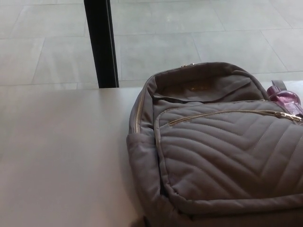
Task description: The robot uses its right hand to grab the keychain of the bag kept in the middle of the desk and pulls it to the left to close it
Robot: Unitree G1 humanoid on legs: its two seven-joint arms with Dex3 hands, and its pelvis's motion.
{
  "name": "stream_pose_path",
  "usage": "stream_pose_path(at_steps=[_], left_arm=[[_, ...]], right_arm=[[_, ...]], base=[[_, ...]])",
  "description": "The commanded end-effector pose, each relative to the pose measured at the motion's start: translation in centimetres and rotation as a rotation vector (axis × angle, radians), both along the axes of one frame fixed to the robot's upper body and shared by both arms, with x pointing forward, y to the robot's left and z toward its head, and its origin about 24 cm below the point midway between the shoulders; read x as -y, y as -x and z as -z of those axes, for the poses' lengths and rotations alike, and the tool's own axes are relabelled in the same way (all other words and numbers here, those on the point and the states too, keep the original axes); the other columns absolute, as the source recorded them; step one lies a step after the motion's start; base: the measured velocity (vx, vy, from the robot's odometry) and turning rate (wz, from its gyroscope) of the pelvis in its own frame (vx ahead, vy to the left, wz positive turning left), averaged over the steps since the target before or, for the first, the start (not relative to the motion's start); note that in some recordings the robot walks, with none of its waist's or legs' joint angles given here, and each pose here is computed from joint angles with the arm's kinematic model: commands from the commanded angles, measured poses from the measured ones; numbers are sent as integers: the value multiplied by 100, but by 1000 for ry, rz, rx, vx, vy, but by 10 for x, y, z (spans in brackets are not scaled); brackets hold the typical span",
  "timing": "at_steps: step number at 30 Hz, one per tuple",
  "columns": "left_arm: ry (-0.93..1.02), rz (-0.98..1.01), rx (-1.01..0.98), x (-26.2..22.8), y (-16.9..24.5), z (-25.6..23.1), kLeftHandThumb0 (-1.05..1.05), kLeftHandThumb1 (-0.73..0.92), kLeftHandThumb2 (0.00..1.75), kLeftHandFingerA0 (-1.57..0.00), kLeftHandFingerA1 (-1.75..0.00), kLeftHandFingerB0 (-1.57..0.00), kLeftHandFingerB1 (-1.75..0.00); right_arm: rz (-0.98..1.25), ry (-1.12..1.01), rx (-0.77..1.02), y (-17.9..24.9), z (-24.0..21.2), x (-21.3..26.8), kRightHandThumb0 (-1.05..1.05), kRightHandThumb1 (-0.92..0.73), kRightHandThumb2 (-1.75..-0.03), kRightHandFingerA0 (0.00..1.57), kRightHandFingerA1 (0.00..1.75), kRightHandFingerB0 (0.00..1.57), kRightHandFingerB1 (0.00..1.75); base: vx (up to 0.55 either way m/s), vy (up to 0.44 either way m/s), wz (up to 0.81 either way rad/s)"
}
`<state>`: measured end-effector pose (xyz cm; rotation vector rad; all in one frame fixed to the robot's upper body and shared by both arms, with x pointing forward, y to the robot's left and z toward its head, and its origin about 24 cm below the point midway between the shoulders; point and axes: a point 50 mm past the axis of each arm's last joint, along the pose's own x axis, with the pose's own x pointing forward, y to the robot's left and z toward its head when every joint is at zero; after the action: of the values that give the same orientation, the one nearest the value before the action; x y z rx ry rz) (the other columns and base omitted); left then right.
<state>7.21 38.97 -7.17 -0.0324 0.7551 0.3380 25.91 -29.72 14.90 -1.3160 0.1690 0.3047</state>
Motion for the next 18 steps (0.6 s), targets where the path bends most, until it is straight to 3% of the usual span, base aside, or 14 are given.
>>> stream_pose_path(at_steps=[1,2,7,9,11,14,15,16,17,18], left_arm=[[-13,-2,-7,-6,2,-4,-105,61,96,-83,-130,-60,-130],[-12,-3,-8,-6,2,-4,-105,61,95,-83,-129,-60,-130],[-19,-7,-17,-6,2,-3,-105,62,96,-82,-129,-59,-124],[-11,-6,-6,-6,2,-4,-105,63,97,-82,-130,-59,-124],[-5,-6,-5,-5,3,-3,-105,62,98,-86,-129,-61,-130],[-5,-10,-11,-4,4,-2,-105,62,100,-85,-129,-60,-125],[-10,-5,-13,-3,4,-1,-105,62,100,-88,-127,-60,-129],[-10,-6,-14,-3,4,-1,-105,48,122,-91,-123,-69,-118],[-11,-8,-15,-4,4,-1,-105,62,99,-89,-126,-62,-130],[-8,-11,-16,-4,4,-1,-105,62,100,-87,-127,-61,-129]], right_arm=[[-51,77,-42,4,9,-4,-19,-42,-92,36,65,15,51],[-49,79,-41,4,9,-4,-23,-61,-58,43,60,29,31],[-31,93,-46,3,14,-2,-22,-60,-58,54,75,31,31],[-14,91,-56,2,16,-2,-20,-63,-58,58,102,33,31],[-17,79,-54,1,17,-4,-19,-64,-59,68,100,33,33],[-50,69,3,-1,20,-6,-20,-64,-59,75,107,40,35],[-57,65,23,-1,20,-7,-20,-64,-60,78,125,42,37],[-54,68,27,-1,20,-7,-20,-67,-62,77,137,44,37],[-62,66,52,-2,21,-8,-19,-69,-63,78,141,48,39],[-62,62,63,-2,22,-8,-19,-71,-65,79,145,55,42]], base=[[0,0,0],[0,0,0],[0,0,0],[0,0,0],[0,0,0],[0,0,0],[0,0,0],[0,0,0],[0,0,0],[0,0,0]])
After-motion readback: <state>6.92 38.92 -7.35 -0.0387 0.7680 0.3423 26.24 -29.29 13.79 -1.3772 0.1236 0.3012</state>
